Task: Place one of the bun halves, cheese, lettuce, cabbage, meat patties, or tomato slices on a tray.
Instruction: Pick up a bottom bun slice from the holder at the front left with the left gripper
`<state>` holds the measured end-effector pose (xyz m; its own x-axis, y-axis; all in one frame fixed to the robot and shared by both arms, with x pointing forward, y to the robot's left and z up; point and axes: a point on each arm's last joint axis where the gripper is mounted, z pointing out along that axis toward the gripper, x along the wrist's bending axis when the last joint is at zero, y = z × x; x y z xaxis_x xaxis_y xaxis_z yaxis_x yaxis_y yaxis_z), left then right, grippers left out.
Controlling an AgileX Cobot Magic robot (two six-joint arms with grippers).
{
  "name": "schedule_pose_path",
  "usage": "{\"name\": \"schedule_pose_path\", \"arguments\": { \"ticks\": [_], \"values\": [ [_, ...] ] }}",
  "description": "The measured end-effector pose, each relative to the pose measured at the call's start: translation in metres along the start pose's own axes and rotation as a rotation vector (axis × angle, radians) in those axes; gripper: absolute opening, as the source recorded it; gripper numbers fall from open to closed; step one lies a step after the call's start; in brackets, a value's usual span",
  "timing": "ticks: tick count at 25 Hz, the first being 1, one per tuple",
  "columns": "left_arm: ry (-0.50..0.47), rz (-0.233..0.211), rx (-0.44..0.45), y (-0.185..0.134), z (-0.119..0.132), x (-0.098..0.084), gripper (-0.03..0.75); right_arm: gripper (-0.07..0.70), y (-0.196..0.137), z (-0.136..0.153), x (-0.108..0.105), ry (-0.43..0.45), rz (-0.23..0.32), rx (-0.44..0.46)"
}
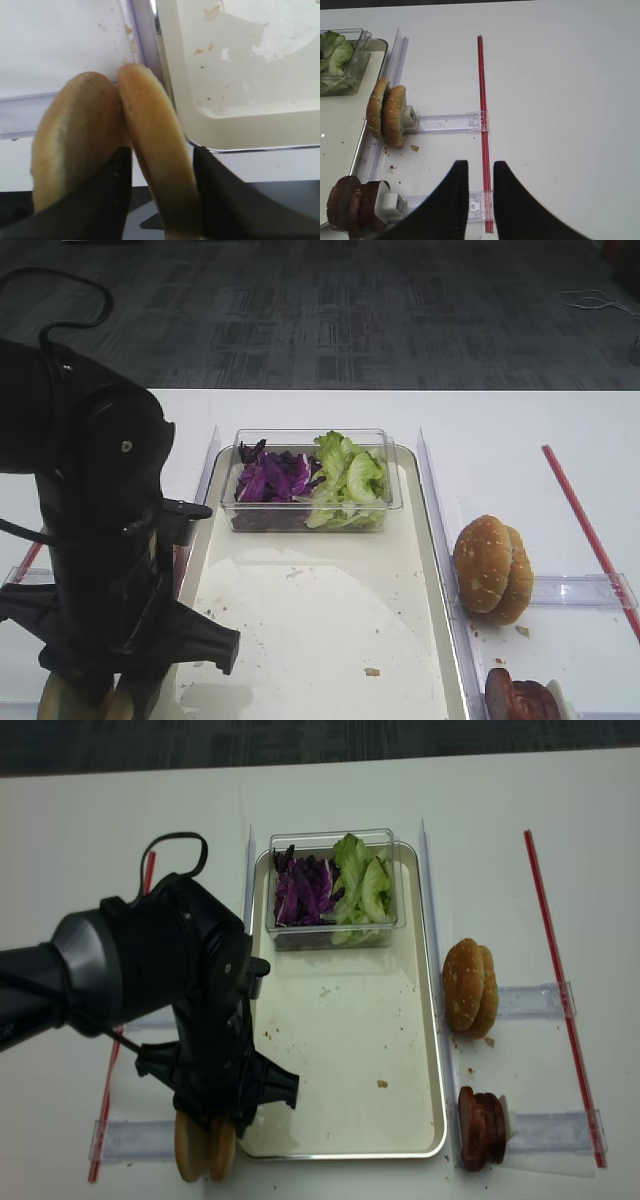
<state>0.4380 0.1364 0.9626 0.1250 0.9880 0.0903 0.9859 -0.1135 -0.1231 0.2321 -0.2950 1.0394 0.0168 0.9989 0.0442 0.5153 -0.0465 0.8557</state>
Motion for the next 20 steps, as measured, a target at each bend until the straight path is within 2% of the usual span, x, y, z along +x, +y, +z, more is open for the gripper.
{"name": "schedule_pose_path", "arguments": {
  "ticks": [6,8,20],
  "values": [
    [0.012,-0.002,0.003,-0.0002,0.0,0.0011,0.145,0.153,0.0,0.0,0.0,0.0,0.0,0.0],
    [0.013,-0.002,0.004,-0.0004,0.0,0.0012,0.116,0.153,0.0,0.0,0.0,0.0,0.0,0.0],
    [0.029,-0.003,0.024,-0.0022,-0.0001,0.0026,0.099,0.153,0.0,0.0,0.0,0.0,0.0,0.0]
  ]
}}
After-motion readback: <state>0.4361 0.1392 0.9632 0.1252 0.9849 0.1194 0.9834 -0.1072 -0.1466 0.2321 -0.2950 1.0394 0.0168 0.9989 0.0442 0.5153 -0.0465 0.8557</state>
